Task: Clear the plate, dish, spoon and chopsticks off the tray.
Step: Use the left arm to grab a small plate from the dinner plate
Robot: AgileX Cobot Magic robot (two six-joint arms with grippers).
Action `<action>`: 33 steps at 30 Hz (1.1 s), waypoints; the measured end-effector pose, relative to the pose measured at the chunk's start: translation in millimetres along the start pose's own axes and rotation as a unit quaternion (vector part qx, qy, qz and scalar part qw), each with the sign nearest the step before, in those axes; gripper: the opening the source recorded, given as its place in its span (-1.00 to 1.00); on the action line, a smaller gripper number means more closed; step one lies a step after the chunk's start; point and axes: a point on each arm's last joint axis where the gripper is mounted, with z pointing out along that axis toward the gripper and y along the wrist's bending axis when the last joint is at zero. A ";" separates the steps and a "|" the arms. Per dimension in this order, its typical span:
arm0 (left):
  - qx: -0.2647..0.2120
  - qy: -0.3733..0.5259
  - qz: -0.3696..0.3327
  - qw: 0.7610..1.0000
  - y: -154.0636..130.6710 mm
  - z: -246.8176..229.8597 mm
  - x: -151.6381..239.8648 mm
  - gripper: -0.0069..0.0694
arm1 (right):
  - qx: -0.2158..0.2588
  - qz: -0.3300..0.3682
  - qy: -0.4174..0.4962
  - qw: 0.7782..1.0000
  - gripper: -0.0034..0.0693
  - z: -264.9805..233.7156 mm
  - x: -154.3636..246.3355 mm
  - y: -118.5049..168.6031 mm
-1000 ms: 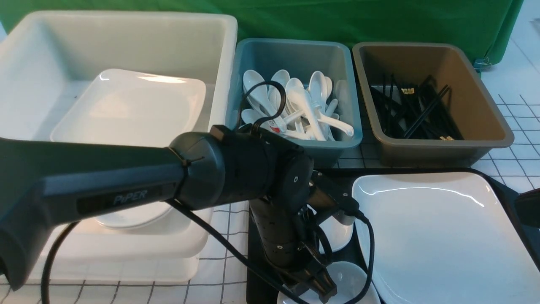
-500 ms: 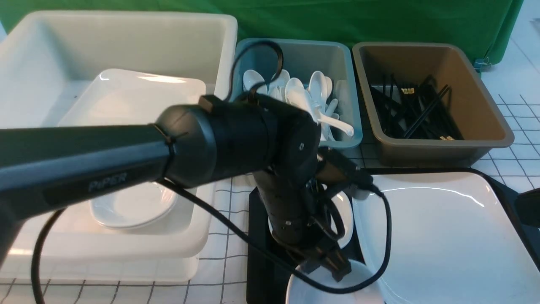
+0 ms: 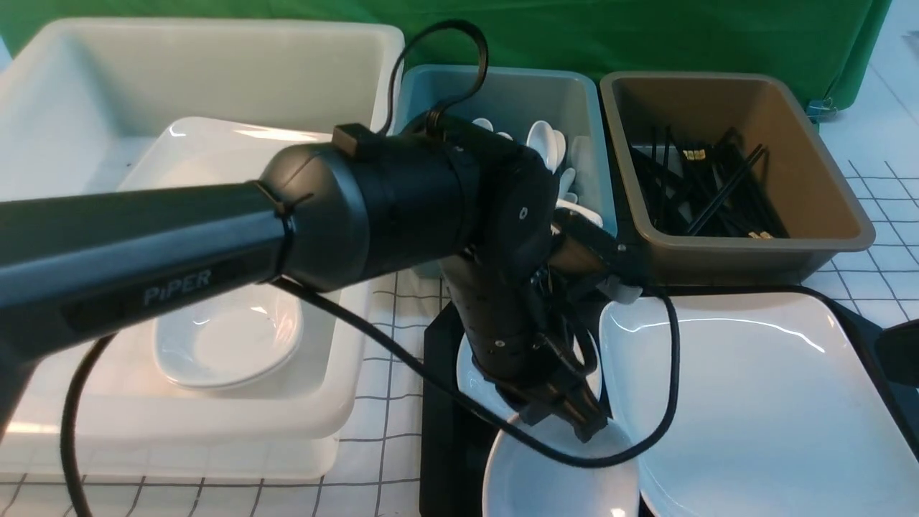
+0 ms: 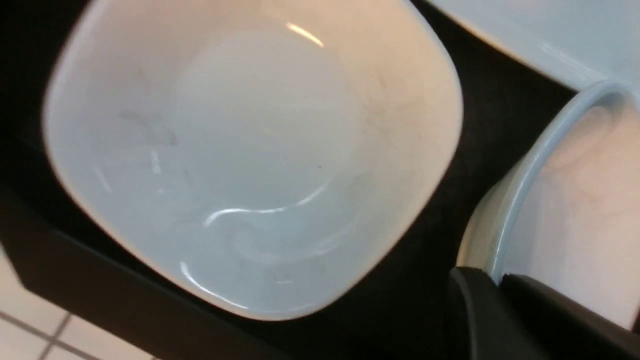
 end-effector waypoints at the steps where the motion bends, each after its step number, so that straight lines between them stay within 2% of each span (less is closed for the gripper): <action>1: 0.001 -0.006 -0.004 1.000 0.5 -3.4 -2.9 -0.75 | 0.000 0.000 0.000 1.000 -0.84 0.0 0.0 0.0; 9: 0.009 -0.007 -0.025 1.000 6.6 -5.2 -4.3 -0.76 | 0.007 0.000 -0.011 1.000 -0.81 0.0 -2.0 -1.3; 33: 0.032 0.083 -0.038 0.995 9.9 30.0 6.0 -0.76 | 0.012 0.000 -0.020 1.000 -0.77 0.1 -3.5 -2.3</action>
